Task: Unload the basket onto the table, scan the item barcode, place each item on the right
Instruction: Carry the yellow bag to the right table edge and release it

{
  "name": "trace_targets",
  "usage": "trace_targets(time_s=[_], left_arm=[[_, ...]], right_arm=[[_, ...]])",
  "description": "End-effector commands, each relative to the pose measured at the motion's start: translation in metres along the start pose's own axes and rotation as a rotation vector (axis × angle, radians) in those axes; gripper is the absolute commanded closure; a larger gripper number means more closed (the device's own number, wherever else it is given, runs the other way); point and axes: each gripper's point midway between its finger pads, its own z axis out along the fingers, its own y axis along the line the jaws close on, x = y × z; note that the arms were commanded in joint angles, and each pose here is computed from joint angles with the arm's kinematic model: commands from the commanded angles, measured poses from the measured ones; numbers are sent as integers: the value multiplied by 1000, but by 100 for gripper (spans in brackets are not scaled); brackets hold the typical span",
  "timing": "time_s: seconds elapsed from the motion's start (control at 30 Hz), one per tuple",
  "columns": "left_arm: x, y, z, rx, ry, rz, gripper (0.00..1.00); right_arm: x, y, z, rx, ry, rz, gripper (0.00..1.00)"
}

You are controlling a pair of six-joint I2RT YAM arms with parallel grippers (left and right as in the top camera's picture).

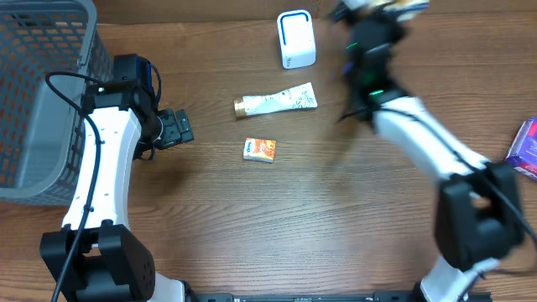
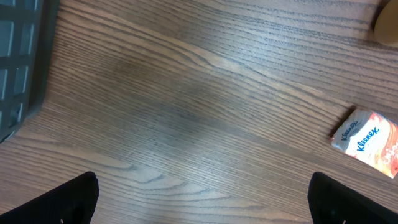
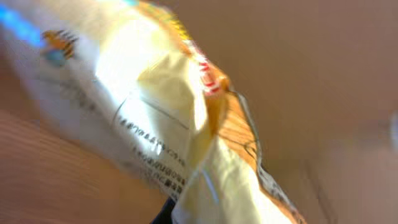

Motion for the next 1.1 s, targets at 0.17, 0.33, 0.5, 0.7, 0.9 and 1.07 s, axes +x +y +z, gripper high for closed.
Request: trace_targets(time_s=[0.17,0.33,0.5,0.7,0.9,1.07], left_arm=[[-5,0,-12,3,-42,3,0],[-5,0,-12,3,-42,3,0],[-5,0,-12,3,-42,3,0],[-5,0,-12,3,-42,3,0],[-5,0,-12,3,-42,3,0],[-5,0,-12,3,-42,3,0]], right_arm=[[215,-49,35,119,613,452,96],[325,-13,27,-101,922,839,96],[392,-13,20,-232,1050,1149,91],[409,-26,23,-303,1025,1315,0],[312,-97,24,-504,756,1447,0],[210,-166,-31,-532,541,1497,0]])
